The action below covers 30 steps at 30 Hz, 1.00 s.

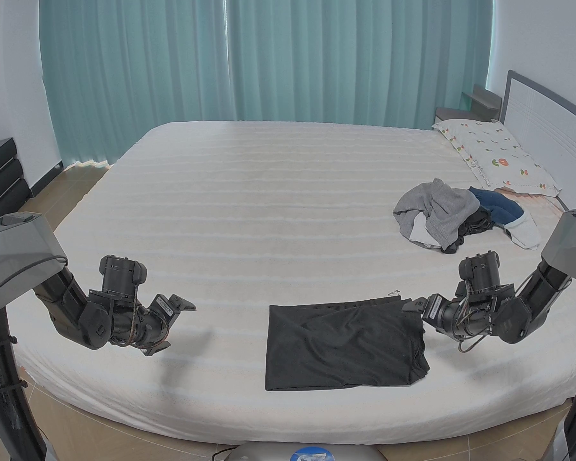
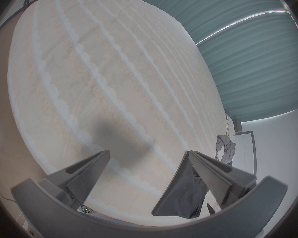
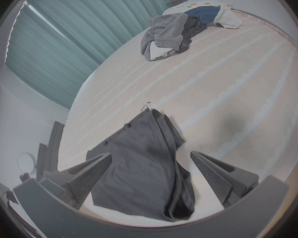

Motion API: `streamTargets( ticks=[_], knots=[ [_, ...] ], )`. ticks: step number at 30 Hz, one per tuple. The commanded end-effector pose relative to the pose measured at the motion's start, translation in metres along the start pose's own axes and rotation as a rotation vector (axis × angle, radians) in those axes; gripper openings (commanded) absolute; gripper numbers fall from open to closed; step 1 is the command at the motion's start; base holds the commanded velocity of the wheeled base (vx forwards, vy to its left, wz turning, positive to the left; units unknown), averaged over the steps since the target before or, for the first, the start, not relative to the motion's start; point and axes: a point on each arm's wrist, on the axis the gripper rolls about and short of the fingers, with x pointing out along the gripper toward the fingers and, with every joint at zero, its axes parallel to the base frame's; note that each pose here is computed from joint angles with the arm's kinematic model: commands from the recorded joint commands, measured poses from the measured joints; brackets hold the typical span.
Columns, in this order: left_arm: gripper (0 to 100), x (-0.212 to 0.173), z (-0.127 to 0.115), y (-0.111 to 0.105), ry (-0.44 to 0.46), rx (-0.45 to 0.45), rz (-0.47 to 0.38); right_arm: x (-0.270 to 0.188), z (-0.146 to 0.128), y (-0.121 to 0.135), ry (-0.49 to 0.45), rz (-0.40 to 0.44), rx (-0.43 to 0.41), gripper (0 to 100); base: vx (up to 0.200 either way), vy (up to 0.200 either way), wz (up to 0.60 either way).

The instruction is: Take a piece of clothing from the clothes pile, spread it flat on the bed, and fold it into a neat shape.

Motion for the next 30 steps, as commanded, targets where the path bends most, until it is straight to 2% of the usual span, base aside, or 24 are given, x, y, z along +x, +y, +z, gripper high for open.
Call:
streamTargets(
  ticks=[1,8,12,27,28,30],
  knots=[
    [100,0.000,0.000,0.000,0.001,-0.001,0.000,0.039,0.006,-0.004,0.007,0.002,0.075,100,0.000,0.000,0.00],
    [100,0.000,0.000,0.000,0.001,-0.001,0.002,0.049,0.033,0.013,-0.071,0.073,0.104,100,0.000,0.000,0.00],
    [100,0.000,0.000,0.000,0.000,0.001,0.001,0.052,0.038,0.017,-0.086,0.086,0.102,100,0.000,0.000,0.00],
    [100,0.001,0.000,0.001,0.001,-0.001,0.002,0.082,0.023,0.006,-0.044,0.067,0.114,100,0.000,0.000,0.00],
    [100,0.000,0.000,0.000,0.000,-0.001,0.001,0.082,0.022,0.006,-0.044,0.065,0.114,0,0.000,0.000,0.00],
    [100,0.000,0.000,0.000,0.000,0.001,0.001,0.081,0.025,0.005,-0.053,0.062,0.117,0,0.000,0.000,0.00]
  ],
)
